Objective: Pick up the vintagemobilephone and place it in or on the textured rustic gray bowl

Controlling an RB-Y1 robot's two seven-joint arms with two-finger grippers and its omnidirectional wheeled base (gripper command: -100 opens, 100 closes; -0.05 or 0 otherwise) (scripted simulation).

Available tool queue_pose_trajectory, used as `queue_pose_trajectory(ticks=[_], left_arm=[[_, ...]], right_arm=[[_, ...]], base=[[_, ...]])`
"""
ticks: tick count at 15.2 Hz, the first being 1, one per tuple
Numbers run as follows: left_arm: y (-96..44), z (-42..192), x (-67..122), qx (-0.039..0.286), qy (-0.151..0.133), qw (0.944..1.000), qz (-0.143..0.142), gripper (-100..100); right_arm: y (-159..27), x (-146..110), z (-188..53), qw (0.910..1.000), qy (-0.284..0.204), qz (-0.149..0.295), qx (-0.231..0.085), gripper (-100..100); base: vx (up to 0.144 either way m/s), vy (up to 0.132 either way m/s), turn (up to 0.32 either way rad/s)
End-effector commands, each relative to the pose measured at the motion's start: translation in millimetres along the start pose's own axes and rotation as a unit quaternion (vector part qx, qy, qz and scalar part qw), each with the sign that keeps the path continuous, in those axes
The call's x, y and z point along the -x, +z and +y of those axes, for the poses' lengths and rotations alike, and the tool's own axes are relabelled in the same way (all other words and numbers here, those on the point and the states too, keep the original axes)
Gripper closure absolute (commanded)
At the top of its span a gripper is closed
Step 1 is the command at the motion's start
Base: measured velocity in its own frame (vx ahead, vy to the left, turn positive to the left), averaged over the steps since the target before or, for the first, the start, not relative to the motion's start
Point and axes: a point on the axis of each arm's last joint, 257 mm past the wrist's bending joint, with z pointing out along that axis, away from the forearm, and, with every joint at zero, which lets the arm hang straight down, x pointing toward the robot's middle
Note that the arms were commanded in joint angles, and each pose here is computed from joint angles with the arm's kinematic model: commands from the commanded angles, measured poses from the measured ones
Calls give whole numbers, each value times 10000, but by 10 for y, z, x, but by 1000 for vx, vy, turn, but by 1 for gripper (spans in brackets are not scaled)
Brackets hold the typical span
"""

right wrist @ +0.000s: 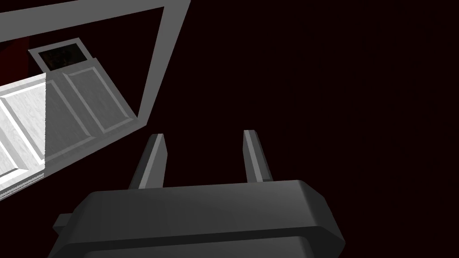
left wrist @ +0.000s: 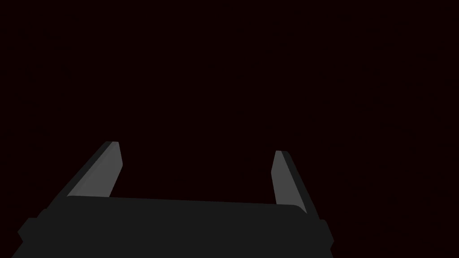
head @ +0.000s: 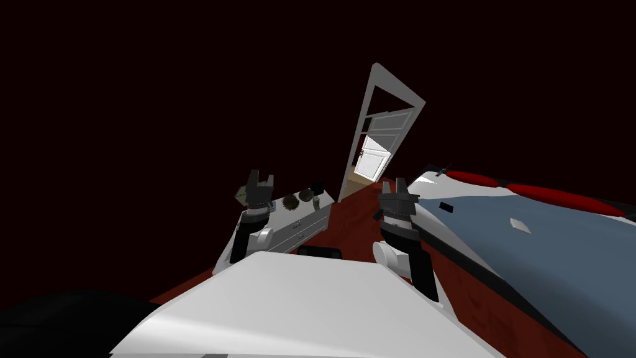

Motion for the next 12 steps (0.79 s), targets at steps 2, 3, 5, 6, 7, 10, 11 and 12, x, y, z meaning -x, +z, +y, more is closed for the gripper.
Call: queue_pose_trajectory(ticks=[2,3,5,6,7,10,11,12], left_arm=[[-25,115,-33,112,-93,9997,192,-100],[-42,186,-46,186,-159,9993,276,-100],[-82,349,-56,362,-319,9980,402,-100],[-106,440,-52,462,-410,9971,443,-100],[-134,537,-42,570,-508,9960,470,-100],[-234,853,20,929,-835,9911,464,-100],[-264,948,47,1036,-956,9891,437,-100],[-273,966,50,1056,-953,9889,433,-100]], right_arm=[[0,0,0,10000,0,0,0,0],[0,0,0,10000,0,0,0,0],[0,0,0,10000,0,0,0,0],[0,0,0,10000,0,0,0,0],[0,0,0,10000,1,-1,0,0],[0,0,0,10000,1,-1,0,0],[0,0,0,10000,1,-1,0,0],[0,0,0,10000,2,-1,0,0]], base=[[46,-103,14],[57,-101,17],[68,-132,24],[98,-193,31],[125,-236,35],[110,-252,47],[77,-255,42],[68,-195,34]])
